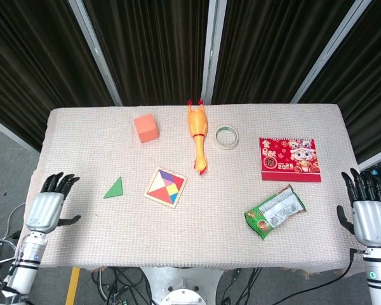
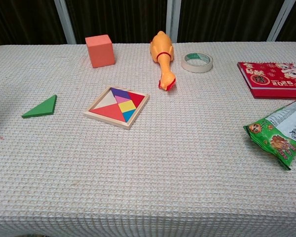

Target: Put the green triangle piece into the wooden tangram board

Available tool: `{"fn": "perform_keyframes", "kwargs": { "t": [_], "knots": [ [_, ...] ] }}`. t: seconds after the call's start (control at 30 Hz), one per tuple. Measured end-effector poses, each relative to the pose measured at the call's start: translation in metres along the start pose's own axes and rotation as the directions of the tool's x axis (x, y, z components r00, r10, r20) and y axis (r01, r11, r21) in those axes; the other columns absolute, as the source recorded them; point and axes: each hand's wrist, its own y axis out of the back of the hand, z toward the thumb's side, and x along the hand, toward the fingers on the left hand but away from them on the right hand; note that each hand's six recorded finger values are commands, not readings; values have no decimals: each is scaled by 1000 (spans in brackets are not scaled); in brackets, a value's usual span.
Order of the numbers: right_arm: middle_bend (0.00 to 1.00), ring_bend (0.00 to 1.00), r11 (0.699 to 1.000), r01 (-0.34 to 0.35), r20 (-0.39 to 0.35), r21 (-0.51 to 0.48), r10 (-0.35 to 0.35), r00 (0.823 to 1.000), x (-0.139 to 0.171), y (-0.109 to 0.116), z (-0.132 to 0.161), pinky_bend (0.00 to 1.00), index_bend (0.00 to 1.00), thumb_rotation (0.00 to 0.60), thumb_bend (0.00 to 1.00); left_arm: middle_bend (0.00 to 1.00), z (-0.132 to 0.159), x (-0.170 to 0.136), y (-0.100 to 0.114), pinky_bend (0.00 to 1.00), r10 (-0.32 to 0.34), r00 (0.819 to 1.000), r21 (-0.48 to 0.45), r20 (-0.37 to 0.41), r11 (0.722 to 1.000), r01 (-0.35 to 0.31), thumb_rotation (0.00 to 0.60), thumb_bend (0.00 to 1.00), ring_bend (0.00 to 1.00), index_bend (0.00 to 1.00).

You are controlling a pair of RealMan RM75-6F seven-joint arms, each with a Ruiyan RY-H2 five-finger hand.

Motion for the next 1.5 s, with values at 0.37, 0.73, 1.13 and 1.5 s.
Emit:
{"fn": "perform_keyframes", "kwargs": {
  "t": [0.37,0.73,1.13,1.5],
  "knots": [
    [0,0,1000,-23,-7,10,23,1000,-1,-5,0,0,0,600,346,120,23,27,-27,69,-121,992,-59,-25,991,119,600,87,19,147],
    [0,0,999,-43,-6,23,43,999,-4,-9,2,0,0,600,420,120,48,50,-47,69,-137,988,-127,-76,984,127,600,88,20,213],
    [0,0,999,-46,0,16,46,999,-4,-10,-1,0,0,600,419,127,58,74,-68,69,-131,981,-114,-145,987,115,595,114,19,317],
    [0,0,999,-51,-8,11,51,999,-5,-12,0,0,0,600,420,135,62,84,-75,69,-136,981,-155,-136,981,114,388,131,20,333]
  ]
}}
